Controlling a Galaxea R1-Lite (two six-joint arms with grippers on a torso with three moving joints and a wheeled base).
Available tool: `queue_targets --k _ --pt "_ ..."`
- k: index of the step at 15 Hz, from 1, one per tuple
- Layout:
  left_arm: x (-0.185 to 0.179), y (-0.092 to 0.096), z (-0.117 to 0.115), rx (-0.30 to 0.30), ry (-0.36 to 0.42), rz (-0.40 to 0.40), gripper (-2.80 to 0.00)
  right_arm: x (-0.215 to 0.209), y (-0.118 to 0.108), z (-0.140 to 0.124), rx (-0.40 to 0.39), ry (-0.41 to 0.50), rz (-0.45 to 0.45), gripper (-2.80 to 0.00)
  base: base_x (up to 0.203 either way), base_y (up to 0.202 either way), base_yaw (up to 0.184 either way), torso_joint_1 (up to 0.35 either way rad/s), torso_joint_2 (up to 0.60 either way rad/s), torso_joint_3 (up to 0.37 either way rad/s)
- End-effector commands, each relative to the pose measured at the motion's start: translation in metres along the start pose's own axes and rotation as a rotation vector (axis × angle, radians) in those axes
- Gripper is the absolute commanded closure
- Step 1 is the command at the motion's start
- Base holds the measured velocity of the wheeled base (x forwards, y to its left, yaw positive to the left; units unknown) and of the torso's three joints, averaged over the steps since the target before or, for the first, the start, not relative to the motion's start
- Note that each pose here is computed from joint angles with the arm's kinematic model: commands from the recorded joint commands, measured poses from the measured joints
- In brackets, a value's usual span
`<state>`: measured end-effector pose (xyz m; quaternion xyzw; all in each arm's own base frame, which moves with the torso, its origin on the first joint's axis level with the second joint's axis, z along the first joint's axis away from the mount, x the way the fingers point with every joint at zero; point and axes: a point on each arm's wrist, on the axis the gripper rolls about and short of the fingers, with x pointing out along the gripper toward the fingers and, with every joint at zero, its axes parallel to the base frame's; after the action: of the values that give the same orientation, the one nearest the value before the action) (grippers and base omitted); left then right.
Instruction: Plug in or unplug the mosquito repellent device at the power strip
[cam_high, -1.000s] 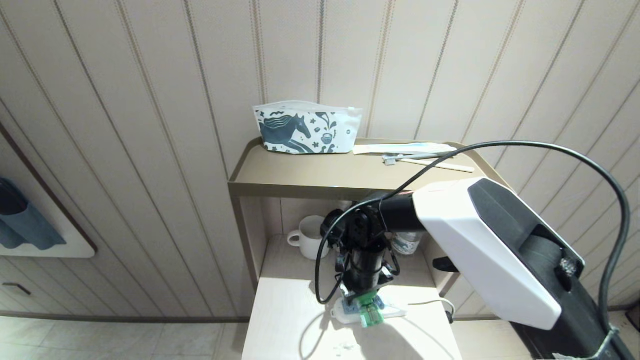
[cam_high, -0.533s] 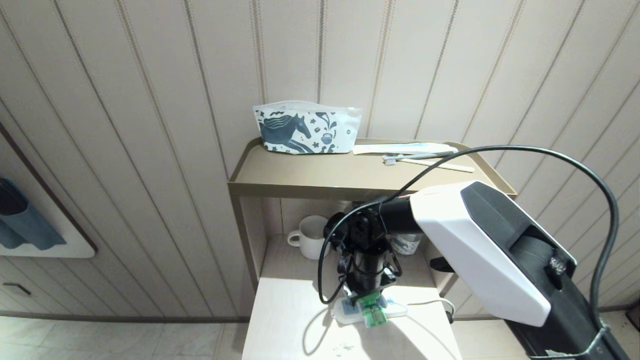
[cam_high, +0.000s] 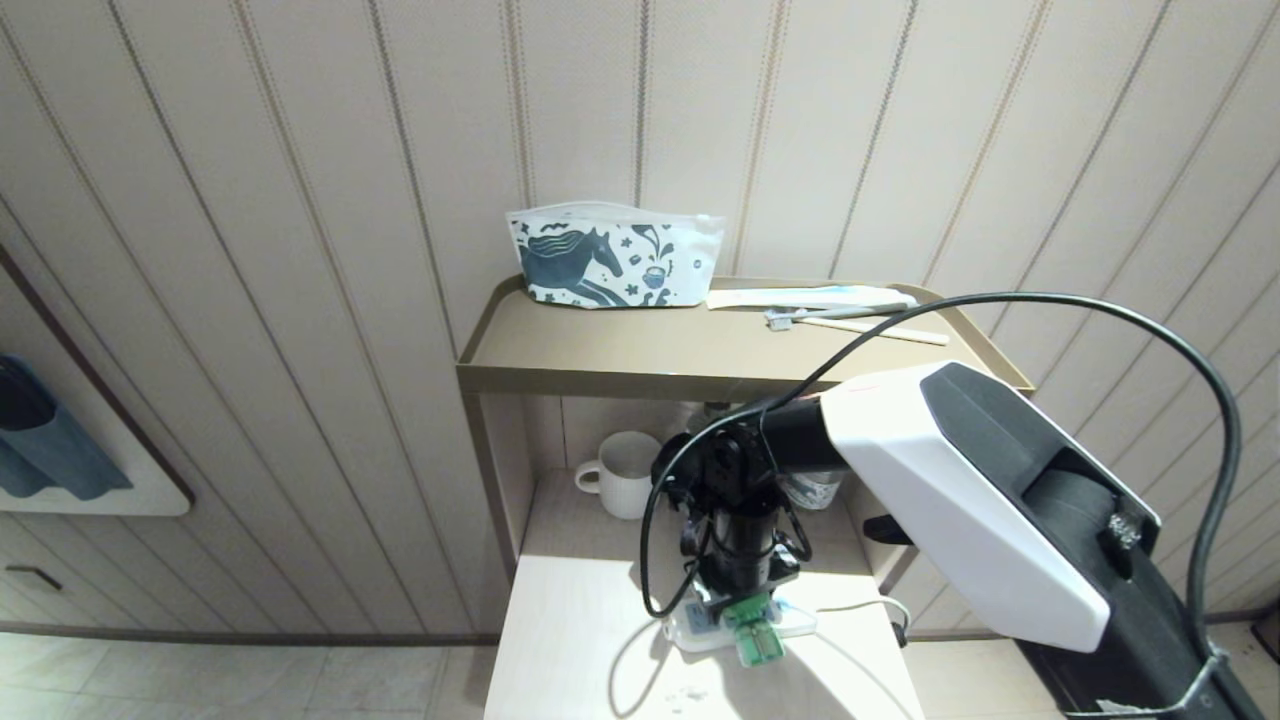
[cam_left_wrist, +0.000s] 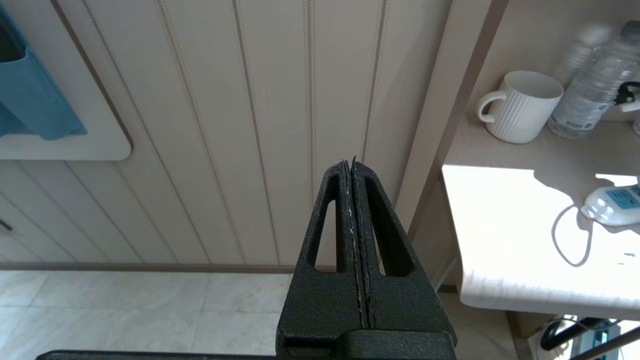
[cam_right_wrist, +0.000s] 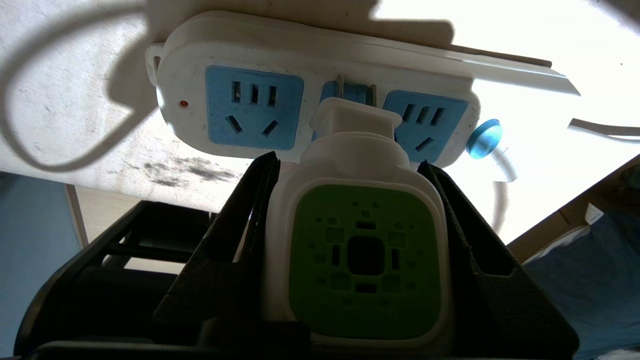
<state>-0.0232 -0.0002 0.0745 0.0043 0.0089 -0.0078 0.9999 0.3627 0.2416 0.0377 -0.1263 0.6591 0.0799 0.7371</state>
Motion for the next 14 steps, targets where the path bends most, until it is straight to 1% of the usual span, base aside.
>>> queue_targets --k 1,7,12,14 --pt "0.0 0.0 0.001 0.0 -0.001 0.0 0.0 -0.001 -0.001 -0.003 -0.001 0.013 -0.006 0.0 0.0 0.0 0.0 0.0 0.0 0.0" --pt "0.0 0.0 0.0 0.0 0.001 -0.001 0.0 0.002 0.0 -0.012 -0.012 0.047 -0.013 0.0 0.0 0.0 0.0 0.0 0.0 0.0" --pt "0.0 0.0 0.0 0.0 0.001 -0.001 0.0 0.001 0.0 -0.018 -0.017 0.061 -0.017 0.0 0.0 0.0 0.0 0.0 0.0 0.0" --pt "0.0 0.0 0.0 0.0 0.002 0.0 0.0 0.0 -0.001 -0.017 -0.014 0.053 -0.014 0.0 0.0 0.0 0.0 0.0 0.0 0.0"
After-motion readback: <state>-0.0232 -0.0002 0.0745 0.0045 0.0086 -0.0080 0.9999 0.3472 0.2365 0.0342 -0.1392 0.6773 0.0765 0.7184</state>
